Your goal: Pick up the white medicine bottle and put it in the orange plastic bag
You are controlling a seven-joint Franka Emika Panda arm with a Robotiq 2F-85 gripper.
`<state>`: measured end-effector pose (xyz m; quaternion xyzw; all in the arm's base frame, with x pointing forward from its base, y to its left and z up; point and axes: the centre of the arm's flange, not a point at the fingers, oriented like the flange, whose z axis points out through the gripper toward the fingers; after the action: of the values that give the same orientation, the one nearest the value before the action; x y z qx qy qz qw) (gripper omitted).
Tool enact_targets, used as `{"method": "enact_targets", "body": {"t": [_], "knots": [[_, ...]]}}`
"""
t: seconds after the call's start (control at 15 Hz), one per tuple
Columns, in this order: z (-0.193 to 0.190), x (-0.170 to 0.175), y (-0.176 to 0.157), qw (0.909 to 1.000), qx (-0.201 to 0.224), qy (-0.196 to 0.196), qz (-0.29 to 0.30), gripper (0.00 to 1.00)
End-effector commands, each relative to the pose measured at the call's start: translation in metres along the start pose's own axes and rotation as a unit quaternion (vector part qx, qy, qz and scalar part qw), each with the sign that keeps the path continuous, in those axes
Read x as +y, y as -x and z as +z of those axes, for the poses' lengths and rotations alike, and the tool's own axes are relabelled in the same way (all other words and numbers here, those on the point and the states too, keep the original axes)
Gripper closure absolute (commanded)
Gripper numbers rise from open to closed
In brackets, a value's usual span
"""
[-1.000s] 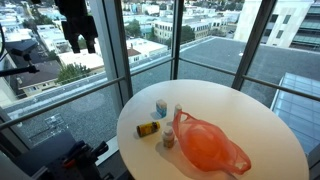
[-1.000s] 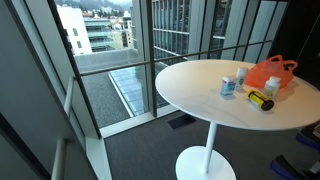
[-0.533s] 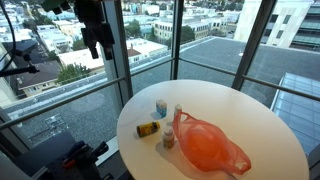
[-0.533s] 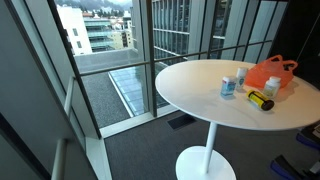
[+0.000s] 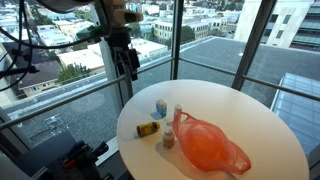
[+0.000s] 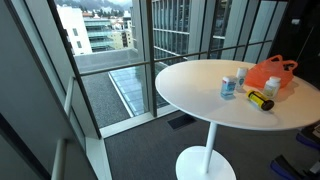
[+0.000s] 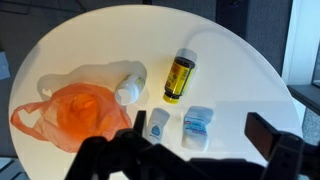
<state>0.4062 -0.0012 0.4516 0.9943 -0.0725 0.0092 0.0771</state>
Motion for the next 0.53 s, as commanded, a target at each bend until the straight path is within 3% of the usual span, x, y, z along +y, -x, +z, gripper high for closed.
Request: {"method": "enact_targets", "body": {"t": [0.0,0.27,0.47], "knots": [[0.033,0.030,-0.013,0.9987,0.002,0.006,0.050,0.00],[0.058,0.061,-0.018,0.9955,-0.009,0.004,0.094,0.00],[0.057,0.062,-0.015,0.9963,-0.020,-0.004,0.083,0.00]]}}
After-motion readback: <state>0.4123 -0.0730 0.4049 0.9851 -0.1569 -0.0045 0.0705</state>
